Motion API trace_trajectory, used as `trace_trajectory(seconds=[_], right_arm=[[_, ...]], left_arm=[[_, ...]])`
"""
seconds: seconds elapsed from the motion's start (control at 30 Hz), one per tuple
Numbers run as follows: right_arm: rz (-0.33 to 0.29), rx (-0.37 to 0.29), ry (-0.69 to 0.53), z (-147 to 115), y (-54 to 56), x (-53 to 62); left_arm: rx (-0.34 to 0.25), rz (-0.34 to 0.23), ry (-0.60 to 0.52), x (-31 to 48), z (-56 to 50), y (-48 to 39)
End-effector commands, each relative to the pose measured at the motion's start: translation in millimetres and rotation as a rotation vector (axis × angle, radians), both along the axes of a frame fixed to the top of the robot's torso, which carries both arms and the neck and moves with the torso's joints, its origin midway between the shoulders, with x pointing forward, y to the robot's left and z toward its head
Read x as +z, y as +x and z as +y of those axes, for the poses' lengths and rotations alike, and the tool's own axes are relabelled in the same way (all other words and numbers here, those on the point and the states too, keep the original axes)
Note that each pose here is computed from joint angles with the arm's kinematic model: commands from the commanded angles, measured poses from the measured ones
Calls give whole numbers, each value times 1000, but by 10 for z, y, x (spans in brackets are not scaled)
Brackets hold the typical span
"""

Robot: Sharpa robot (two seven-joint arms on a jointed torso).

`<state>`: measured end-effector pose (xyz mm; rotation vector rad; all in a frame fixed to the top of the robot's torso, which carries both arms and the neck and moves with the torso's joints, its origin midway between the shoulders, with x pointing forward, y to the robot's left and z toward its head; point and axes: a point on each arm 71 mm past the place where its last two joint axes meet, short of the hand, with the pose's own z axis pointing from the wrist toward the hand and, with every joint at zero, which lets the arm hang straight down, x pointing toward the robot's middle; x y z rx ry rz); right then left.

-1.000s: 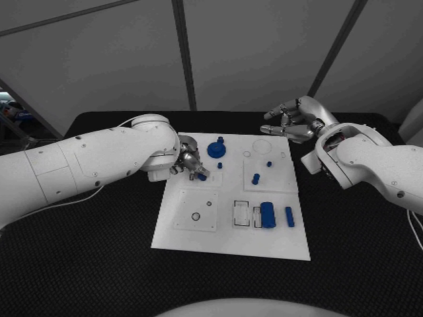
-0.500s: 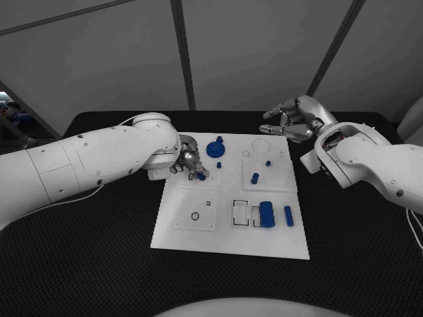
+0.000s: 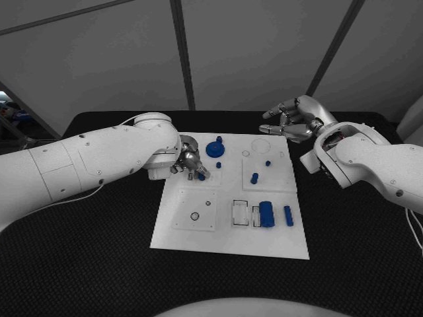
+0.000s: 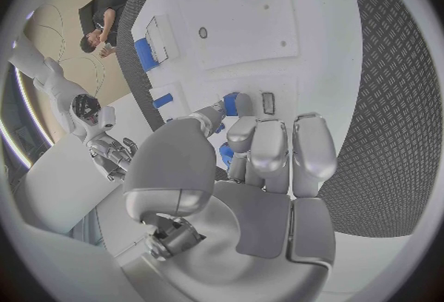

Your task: Assemble the parts on the task board

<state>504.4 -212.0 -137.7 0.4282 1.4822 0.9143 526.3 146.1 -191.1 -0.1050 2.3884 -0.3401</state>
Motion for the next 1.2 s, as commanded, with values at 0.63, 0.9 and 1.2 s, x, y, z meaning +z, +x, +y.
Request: trace_trajectory(seconds=[0.63,0.9,1.2], right_arm=[[2,7,-3,7,-2,9],[2,7,-3,3,-4,9],[2,5,-4,-4,-3,9]], left_arm=[[7,4,29,-29,38,17],[13,1,28,-29,49,20],[23,-9,20,-25,79,9]])
